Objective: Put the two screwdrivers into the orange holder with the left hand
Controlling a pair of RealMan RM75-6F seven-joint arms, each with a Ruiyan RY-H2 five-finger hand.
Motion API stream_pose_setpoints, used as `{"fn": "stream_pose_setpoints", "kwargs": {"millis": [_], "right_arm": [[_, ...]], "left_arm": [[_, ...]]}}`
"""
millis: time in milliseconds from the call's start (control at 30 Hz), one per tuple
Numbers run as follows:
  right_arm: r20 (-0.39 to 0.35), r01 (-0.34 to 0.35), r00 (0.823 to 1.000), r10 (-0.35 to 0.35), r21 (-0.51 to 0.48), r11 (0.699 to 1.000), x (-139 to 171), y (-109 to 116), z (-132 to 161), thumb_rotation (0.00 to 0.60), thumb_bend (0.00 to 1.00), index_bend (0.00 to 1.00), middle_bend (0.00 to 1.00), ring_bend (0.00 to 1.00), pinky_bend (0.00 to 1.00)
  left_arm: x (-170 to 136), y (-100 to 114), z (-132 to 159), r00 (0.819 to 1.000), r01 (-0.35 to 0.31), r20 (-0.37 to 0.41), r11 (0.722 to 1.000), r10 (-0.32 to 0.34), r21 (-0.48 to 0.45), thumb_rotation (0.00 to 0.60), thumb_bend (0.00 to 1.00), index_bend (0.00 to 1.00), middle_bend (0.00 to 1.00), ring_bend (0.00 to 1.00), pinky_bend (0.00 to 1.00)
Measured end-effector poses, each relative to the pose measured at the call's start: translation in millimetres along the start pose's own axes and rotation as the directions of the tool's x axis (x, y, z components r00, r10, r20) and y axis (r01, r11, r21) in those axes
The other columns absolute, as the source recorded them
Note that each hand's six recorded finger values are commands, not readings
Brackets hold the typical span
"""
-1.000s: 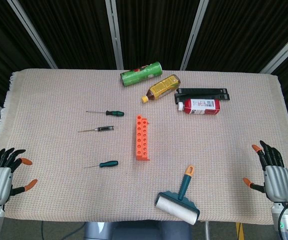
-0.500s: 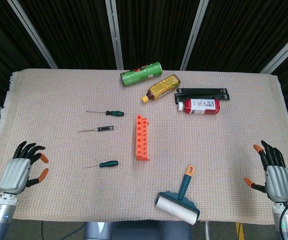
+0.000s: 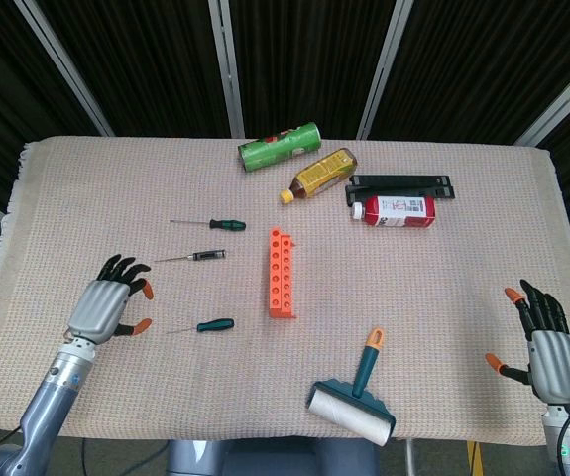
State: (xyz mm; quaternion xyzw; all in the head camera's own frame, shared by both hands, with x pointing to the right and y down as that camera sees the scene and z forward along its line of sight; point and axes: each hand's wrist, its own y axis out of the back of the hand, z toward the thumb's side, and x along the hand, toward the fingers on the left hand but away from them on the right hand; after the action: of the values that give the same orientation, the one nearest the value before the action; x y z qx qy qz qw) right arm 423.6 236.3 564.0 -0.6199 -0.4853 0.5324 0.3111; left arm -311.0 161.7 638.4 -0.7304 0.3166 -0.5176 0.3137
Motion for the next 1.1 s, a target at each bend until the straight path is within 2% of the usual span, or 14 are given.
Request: {"fn": "stream_pose_setpoints", "kwargs": {"millis": [167,300,567,800,1100], "right_arm": [[-0.006,0.000,1.000,0.000,-0.004,1.000,0.9,1.1,0.6,0.600,0.00,0.10,0.00,0.00,0.00],[-0.007,0.004,1.000,-0.004,-0.007,1.000,1.8,2.3,0.4,0.600,0.00,0.10,0.00,0.00,0.00],[-0.009,0.003,1.000,-0.003,-0.007,1.000,2.3,2.5,0.6,0.600,0.00,0.10,0.00,0.00,0.00],[-0.005,0.001,1.000,-0.001,-0.010,1.000,2.4,2.9,-0.6,0.600,0.00,0.10,0.00,0.00,0.00],[-0.002,-0.001,1.000,0.001,-0.016,1.000,2.2,3.5,-2.2,0.600,0.00,0.10,0.00,0.00,0.00]], "left_arm": [[21.5,-18.7,26.5,0.996,0.072,0.050,0.997,-0.072,0.000,0.600,0.33,0.44,0.14,0.03,0.00],[33.9,-31.5,49.0,0.990,0.117,0.078,0.993,-0.116,-0.007,0.600,0.25,0.44,0.13,0.01,0.00],[43.9,-51.1,84.9,0.981,0.153,0.118,0.988,-0.155,0.021,0.600,0.24,0.45,0.12,0.00,0.00],[50.5,-68.0,99.3,0.980,0.165,0.107,0.985,-0.170,0.051,0.600,0.24,0.42,0.12,0.00,0.00],[58.4,-88.7,100.8,0.979,0.195,0.050,0.979,-0.198,0.052,0.600,0.23,0.41,0.10,0.00,0.00]]}}
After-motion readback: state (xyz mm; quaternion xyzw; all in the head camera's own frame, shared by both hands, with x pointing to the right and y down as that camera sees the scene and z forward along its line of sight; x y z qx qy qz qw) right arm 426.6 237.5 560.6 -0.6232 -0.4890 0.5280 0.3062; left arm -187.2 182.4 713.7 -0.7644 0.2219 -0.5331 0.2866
